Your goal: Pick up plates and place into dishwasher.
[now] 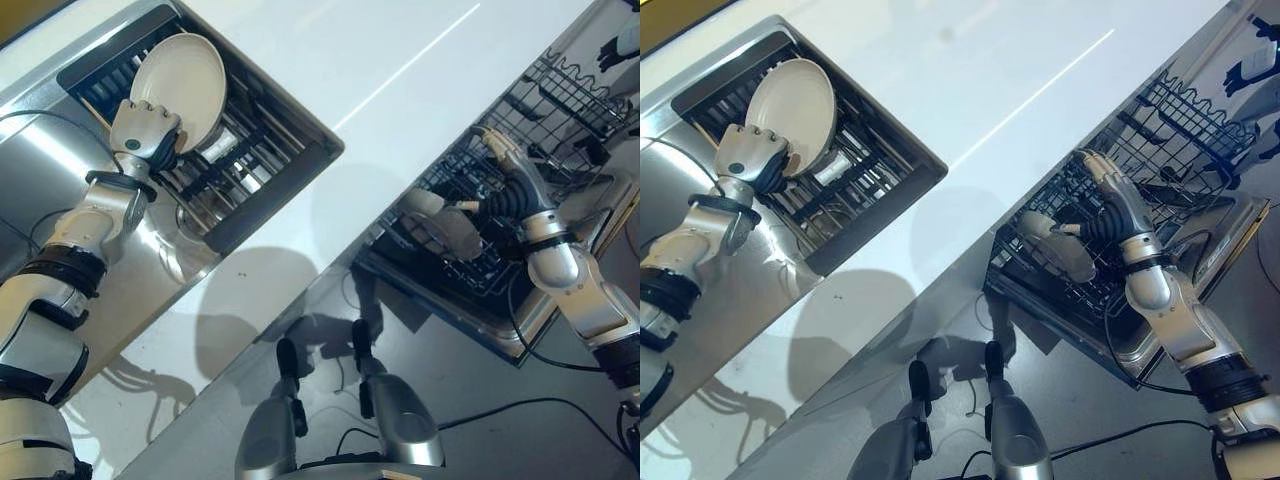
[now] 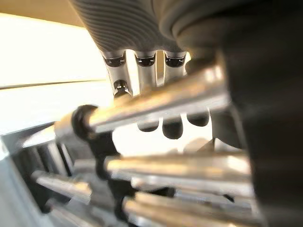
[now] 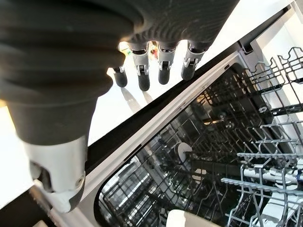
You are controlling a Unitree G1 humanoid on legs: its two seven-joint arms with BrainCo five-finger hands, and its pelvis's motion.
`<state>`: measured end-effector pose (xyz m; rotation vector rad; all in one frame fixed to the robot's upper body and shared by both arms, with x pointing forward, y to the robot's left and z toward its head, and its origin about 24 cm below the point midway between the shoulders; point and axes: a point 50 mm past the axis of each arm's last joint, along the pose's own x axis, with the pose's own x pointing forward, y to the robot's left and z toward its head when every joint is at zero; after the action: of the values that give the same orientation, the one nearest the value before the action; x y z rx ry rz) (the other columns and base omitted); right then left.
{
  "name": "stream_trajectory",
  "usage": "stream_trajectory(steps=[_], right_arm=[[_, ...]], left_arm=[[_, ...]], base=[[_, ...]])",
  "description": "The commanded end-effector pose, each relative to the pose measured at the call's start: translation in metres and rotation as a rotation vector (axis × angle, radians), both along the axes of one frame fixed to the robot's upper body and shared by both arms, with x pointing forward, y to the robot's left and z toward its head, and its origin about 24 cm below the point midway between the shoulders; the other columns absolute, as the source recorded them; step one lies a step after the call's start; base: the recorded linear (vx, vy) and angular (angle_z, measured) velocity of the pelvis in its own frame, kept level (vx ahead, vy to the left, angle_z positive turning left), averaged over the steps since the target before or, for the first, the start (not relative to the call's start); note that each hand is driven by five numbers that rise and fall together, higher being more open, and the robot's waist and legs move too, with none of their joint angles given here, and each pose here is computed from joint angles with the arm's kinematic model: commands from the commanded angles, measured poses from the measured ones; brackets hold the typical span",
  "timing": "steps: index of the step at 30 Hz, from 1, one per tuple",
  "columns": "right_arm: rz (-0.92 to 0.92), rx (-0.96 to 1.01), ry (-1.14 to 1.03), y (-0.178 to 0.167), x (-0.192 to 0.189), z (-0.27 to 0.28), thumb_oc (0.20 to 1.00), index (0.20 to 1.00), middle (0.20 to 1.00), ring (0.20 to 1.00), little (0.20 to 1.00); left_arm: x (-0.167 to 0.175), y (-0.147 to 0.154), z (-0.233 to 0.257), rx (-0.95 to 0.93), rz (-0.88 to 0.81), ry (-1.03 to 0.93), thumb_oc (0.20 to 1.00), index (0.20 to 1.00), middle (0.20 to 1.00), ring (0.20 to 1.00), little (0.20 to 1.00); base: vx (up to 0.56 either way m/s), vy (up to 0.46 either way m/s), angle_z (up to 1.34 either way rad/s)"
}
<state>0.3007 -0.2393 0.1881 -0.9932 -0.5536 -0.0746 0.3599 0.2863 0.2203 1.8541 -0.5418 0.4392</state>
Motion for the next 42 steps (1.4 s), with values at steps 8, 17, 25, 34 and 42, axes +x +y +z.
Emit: stream_trajectory(steps=[8, 17, 25, 34, 42], right_arm=[[0.045, 0.007, -0.156, -0.002, -0.017, 0.030, 1.000, 1.000, 1.000, 1.000, 1.000], [0.077, 0.013, -0.143, -0.003, -0.028, 0.022, 1.000, 1.000, 1.000, 1.000, 1.000], [0.102, 0.008, -0.109, -0.003, -0.033, 0.016, 1.000, 1.000, 1.000, 1.000, 1.000], [0.113, 0.005, -0.079, -0.003, -0.030, 0.019, 1.000, 1.000, 1.000, 1.000, 1.000], [0.123, -0.005, -0.070, 0.003, -0.023, 0.025, 1.000, 1.000, 1.000, 1.000, 1.000]], left_arm=[[-0.025, 0.007, 0.022, -0.123, -0.154, -0.347, 0.200, 0.200, 0.200, 0.200, 0.200], [-0.036, -0.007, 0.010, -0.170, -0.290, -0.369, 0.200, 0.200, 0.200, 0.200, 0.200], [-0.042, -0.011, -0.008, -0.178, -0.319, -0.295, 0.200, 0.200, 0.200, 0.200, 0.200], [-0.031, 0.007, -0.033, -0.227, -0.129, 0.039, 1.000, 1.000, 1.000, 1.000, 1.000], [-0.019, 0.019, -0.055, -0.313, 0.031, 0.233, 1.000, 1.000, 1.000, 1.000, 1.000]], base=[[0.00, -0.001, 0.01], [0.02, 0.001, 0.02], [0.05, 0.002, 0.06], [0.01, 0.001, 0.00], [0.00, 0.000, 0.00]])
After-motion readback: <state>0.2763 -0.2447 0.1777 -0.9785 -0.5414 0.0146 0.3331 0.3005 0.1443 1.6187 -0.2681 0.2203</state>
